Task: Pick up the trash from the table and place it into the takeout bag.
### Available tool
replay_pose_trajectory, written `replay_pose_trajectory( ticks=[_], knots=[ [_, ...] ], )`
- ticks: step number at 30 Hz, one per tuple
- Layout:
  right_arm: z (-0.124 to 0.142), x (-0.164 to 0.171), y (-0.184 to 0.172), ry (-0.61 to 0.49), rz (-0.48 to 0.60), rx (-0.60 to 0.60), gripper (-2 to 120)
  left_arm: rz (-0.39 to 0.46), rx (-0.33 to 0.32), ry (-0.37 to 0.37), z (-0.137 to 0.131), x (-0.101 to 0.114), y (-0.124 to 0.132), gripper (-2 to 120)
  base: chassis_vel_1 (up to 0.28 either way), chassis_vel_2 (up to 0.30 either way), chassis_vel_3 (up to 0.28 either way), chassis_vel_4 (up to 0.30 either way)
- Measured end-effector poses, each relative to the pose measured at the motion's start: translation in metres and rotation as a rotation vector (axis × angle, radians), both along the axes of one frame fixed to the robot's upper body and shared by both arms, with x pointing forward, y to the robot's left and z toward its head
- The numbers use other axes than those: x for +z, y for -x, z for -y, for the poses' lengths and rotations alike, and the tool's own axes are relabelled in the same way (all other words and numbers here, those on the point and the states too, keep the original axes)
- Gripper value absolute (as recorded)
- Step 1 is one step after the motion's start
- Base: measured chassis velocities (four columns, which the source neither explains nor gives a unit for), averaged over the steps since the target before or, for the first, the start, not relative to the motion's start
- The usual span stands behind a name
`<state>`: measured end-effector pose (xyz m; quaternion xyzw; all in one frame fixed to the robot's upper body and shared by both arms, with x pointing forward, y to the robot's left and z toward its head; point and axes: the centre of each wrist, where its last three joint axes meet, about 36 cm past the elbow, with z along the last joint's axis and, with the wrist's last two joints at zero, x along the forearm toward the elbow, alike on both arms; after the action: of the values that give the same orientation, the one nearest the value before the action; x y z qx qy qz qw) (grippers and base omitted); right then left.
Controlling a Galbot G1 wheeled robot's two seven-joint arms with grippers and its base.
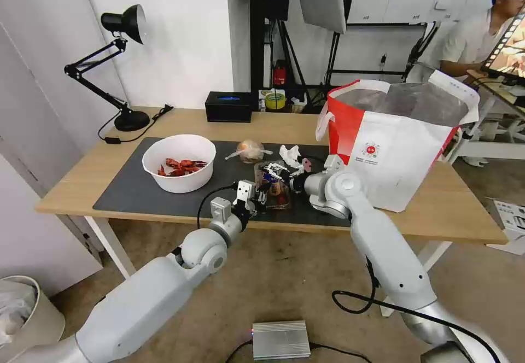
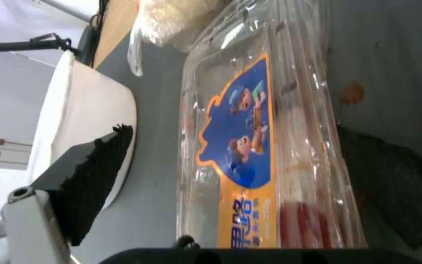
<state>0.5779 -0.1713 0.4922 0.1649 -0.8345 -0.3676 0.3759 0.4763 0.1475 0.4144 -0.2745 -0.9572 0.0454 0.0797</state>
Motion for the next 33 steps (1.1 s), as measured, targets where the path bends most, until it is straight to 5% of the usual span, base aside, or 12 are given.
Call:
replay_pose_trajectory(
  ticks=[20, 33],
  knots=[
    [-0.014, -0.001, -0.012, 0.000, 0.002, 0.001, 99, 0.003, -0.001, 0.001, -0.004, 0.001, 0.005, 0, 0.000, 0.000, 0.000, 0.000],
    [-0.005, -0.005, -0.011, 0.017, -0.002, -0.007, 51, 0.005, -0.007, 0.011, 0.001, 0.001, 0.006, 0, 0.000, 0.000, 0.000, 0.000]
  ],
)
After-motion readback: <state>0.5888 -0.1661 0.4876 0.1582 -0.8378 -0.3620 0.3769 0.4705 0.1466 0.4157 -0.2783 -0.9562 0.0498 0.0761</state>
